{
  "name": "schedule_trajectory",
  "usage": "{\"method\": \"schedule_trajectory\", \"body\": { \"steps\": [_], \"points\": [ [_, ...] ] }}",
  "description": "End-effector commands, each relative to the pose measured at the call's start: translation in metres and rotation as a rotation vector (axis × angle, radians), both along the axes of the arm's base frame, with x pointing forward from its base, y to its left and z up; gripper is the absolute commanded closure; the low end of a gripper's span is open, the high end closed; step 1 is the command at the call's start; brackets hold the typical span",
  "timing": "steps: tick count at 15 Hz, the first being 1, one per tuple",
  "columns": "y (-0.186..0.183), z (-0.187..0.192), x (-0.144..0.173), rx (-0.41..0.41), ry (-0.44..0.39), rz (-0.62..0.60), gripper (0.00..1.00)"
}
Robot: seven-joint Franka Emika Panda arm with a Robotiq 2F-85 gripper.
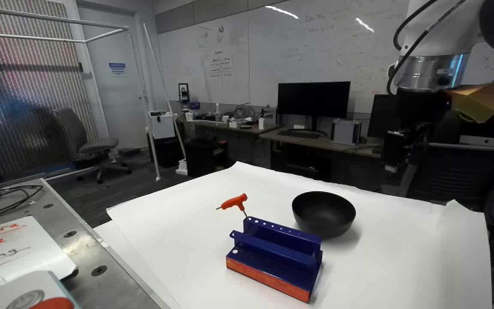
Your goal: Put the orange object in the black bowl
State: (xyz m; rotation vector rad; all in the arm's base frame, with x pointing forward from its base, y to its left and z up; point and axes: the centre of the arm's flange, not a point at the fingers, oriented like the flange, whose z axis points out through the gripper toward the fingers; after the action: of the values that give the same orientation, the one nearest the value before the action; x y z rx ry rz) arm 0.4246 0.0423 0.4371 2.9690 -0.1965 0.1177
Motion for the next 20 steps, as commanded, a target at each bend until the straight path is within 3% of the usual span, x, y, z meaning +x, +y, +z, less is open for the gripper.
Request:
{"method": "schedule_trajectory", "body": {
  "steps": [1, 12, 16, 20],
  "points": [
    [0.0, 0.002, 0.001, 0.0, -0.004, 0.0, 0.0],
    [0.001, 0.006, 0.002, 0.001, -0.013, 0.001, 0.0],
    [0.02, 0.044, 0.077, -0.033, 0.05, -0.022, 0.0],
    [0.046, 0.057, 0.127, -0.107, 0.089, -0.012, 0.0]
  ]
}}
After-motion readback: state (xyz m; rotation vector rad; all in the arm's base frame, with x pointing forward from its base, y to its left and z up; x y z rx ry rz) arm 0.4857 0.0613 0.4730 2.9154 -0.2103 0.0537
